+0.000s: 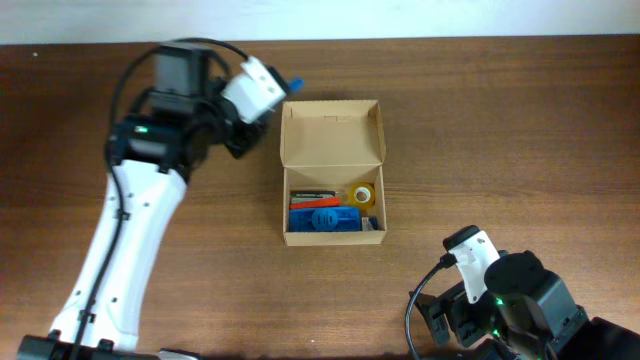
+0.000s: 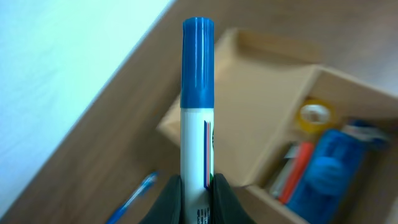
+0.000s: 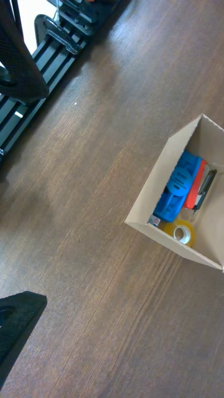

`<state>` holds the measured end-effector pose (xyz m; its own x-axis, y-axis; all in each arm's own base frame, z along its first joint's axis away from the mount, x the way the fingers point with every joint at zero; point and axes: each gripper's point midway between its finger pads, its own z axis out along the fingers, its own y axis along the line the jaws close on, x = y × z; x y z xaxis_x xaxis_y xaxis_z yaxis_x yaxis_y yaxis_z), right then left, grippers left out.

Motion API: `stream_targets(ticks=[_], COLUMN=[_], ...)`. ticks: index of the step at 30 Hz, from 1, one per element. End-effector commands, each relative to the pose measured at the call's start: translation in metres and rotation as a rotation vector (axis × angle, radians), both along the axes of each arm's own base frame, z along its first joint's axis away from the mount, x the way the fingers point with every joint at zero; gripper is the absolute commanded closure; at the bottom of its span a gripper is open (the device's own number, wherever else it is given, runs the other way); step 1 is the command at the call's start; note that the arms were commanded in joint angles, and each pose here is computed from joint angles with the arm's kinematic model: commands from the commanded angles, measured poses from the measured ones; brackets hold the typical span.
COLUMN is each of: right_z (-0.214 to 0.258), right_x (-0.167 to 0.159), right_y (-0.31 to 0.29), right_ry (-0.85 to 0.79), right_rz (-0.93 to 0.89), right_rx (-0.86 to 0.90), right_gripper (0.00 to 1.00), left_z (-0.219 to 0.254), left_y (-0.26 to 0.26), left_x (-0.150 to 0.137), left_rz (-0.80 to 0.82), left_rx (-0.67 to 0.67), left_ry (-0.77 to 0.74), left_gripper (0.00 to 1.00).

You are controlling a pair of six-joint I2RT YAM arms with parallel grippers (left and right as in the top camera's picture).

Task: Pack container
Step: 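Carry the marker into the box and release it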

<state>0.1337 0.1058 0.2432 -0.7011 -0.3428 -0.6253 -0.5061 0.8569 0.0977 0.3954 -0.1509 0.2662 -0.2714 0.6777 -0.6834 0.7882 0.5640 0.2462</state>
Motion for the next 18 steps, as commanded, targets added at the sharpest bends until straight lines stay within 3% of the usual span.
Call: stream_targets(ticks=[1,6,18], right_z=[0.005,0.005,0.005], right_x=[0.001,0.001,0.001], right_y=[-0.001,-0.001,-0.001], right_ry=[-0.016,-0.016,-0.016], right_rz=[-0.014,-0.014,-0.014], right_rx=[0.012,0.012,0.012], right_gripper=[0.01,0.01,0.01], left_z=[-0.003,-0.019,-0.109], left_y=[-0.033,-0.067,-0.096], left_x=[-0.022,-0.055,-0.078], left_rz=[-0.125,-0.259,-0.355], left_rx=[0.024,0.087,0.203], left_ry=[0.011,0.066,0.341], left_gripper=[0.98,0.98,0.98])
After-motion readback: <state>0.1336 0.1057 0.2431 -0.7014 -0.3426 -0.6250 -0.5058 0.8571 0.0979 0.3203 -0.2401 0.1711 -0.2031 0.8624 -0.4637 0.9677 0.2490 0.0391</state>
